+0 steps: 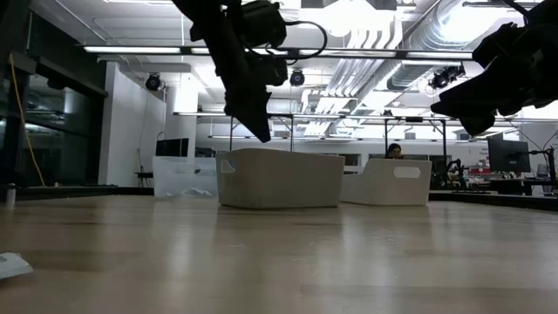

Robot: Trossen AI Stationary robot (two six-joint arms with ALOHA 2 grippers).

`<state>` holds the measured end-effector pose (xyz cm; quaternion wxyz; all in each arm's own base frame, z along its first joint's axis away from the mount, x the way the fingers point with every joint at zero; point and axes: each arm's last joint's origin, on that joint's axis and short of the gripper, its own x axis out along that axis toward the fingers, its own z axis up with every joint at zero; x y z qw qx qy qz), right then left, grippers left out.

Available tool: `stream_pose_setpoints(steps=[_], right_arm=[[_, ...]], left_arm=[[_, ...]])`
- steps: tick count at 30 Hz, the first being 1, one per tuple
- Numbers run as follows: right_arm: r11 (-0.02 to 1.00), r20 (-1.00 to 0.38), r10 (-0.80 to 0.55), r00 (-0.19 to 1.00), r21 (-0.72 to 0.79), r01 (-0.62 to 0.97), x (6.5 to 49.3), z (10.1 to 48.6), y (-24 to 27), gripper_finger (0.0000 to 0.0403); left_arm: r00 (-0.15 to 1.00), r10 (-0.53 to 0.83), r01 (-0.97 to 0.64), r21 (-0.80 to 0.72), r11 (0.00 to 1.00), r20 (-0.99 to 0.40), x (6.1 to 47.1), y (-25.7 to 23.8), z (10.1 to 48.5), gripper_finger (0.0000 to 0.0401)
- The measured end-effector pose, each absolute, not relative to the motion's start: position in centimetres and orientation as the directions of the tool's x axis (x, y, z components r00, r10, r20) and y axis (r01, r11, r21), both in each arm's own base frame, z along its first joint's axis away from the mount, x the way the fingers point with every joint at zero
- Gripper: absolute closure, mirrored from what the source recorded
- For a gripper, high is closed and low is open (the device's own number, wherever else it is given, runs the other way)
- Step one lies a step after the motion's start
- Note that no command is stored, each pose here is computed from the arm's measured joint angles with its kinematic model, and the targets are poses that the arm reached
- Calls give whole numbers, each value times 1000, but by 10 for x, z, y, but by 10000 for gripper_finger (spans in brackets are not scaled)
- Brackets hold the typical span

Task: Pick & Place First Aid Supplies
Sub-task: Put the bandage pack into the gray bin

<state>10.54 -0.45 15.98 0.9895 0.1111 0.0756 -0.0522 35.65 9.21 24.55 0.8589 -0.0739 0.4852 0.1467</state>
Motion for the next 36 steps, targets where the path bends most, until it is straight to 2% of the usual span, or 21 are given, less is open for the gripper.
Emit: stream_pose_setpoints(steps=[7,11,22,36], right_arm=[[970,-161,-87,983,212,120,105,160,-5,263],[970,-161,-87,983,212,120,105,160,-5,263],[970,-161,-86,983,212,120,105,160,-5,263],[970,-161,-87,983,212,120,105,160,-5,263]], left_arm=[[448,107,-262,-16,965,-887,347,85,250,282],[412,115,-254,7,967,-904,337,76,259,264],[424,205,-247,105,963,-882,326,18,282,261],[472,154,-74,135,988,-868,312,-85,282,261]])
